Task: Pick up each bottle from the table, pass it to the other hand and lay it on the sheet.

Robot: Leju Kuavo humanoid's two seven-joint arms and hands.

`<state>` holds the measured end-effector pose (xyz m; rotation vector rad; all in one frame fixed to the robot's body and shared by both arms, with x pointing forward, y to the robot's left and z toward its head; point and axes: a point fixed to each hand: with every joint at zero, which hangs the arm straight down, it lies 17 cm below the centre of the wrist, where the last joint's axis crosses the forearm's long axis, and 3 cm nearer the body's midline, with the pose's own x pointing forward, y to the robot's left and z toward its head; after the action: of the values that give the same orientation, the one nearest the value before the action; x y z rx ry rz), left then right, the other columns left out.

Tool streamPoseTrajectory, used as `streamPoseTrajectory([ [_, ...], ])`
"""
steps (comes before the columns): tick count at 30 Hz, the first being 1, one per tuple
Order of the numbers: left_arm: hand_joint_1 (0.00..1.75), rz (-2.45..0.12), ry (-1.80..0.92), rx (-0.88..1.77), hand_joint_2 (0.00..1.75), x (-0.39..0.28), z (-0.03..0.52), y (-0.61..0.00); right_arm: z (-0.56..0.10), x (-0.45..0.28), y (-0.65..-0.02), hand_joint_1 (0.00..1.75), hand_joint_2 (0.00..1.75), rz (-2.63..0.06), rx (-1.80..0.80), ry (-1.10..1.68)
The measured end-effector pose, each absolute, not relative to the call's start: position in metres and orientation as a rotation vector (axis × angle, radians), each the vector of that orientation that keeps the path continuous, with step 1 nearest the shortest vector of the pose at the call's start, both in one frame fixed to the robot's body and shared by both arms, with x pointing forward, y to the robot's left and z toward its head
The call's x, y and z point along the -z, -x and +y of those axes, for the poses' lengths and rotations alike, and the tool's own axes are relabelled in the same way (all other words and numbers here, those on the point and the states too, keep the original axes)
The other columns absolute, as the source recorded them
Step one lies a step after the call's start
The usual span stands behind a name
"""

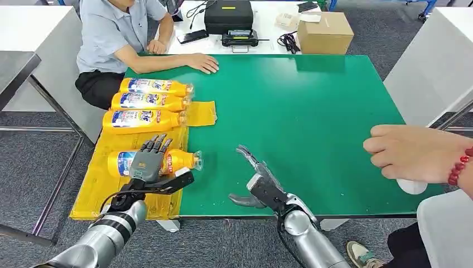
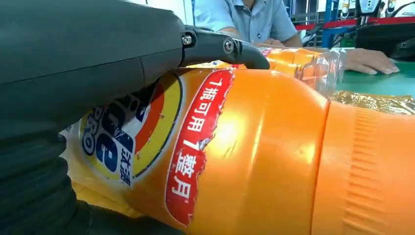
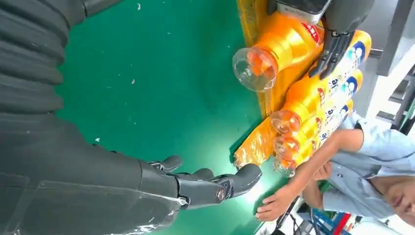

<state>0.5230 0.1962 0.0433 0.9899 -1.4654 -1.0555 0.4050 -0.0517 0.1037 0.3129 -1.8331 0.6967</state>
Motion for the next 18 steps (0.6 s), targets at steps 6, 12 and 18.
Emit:
streamPoseTrajectory([
  [6, 0.30, -1.397, -0.962, 1.105, 1.75, -0.035, 0.194, -0.527, -0.055, -0.101, -0.406, 0.00, 1.75, -1.826, -0.686, -0.309],
  [12, 0.30, -1.354, -0.919, 1.174, 1.75, -0.027, 0.188, -0.530, -0.064, -0.098, -0.411, 0.00, 1.75, -1.815, -0.661, -0.299],
  [18, 0.00, -1.331, -0.903, 1.204, 1.75, -0.027, 0.185, -0.534, -0.073, -0.093, -0.414, 0.00, 1.75, -1.805, -0.649, -0.290],
])
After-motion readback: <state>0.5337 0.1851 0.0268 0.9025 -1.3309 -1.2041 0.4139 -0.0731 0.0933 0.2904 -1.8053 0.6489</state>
